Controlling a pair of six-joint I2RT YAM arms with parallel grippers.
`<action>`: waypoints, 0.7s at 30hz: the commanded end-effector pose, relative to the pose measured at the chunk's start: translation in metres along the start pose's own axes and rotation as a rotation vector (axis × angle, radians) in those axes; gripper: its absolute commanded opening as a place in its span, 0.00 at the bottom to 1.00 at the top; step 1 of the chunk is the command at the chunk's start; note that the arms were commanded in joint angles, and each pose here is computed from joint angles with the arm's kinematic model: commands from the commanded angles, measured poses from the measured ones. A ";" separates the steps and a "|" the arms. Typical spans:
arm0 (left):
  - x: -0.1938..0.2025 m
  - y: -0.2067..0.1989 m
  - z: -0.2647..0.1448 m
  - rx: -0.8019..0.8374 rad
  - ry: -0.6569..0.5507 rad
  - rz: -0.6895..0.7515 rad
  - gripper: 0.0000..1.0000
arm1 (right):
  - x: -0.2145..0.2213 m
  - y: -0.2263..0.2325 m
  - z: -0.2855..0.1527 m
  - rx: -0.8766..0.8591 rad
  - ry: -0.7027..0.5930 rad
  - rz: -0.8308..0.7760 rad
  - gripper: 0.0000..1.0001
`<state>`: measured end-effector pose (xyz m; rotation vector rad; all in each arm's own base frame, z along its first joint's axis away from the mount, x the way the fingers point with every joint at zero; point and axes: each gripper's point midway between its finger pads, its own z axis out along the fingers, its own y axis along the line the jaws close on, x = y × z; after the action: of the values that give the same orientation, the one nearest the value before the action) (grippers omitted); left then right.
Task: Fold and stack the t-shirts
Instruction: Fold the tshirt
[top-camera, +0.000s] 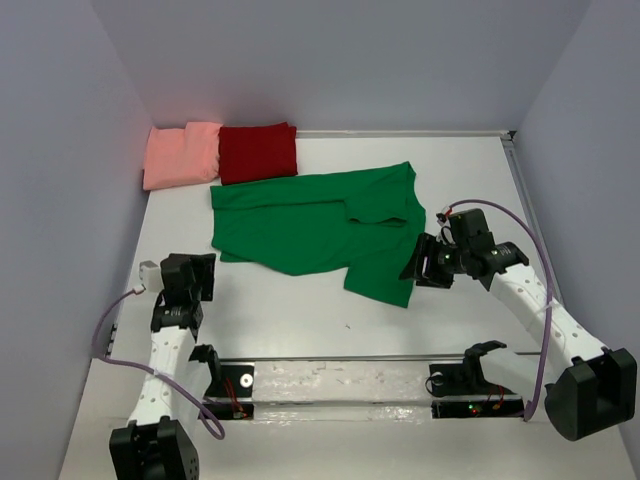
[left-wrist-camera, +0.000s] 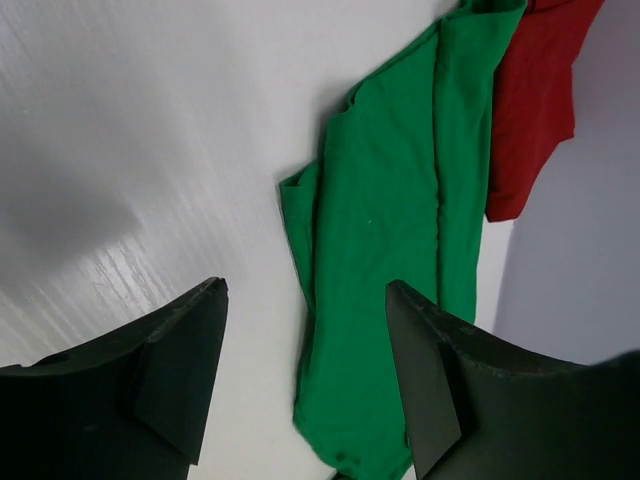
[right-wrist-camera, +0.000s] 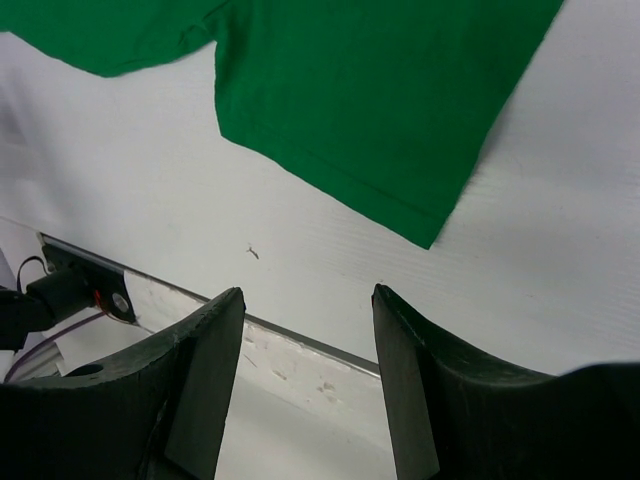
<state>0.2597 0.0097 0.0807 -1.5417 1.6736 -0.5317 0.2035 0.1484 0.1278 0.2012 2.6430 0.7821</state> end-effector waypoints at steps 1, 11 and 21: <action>-0.002 0.011 0.010 0.023 -0.036 -0.142 0.73 | -0.013 0.015 -0.001 -0.060 -0.038 -0.042 0.60; 0.008 0.023 0.021 -0.010 0.001 -0.175 0.72 | -0.011 0.014 -0.002 -0.062 -0.043 -0.042 0.60; 0.023 0.012 0.049 -0.073 0.100 -0.109 0.69 | -0.009 0.012 0.001 -0.062 -0.043 -0.036 0.60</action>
<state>0.2787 0.0000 0.0333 -1.7278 1.6599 -0.6258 0.2078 0.1522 0.1312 0.1854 2.6167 0.8094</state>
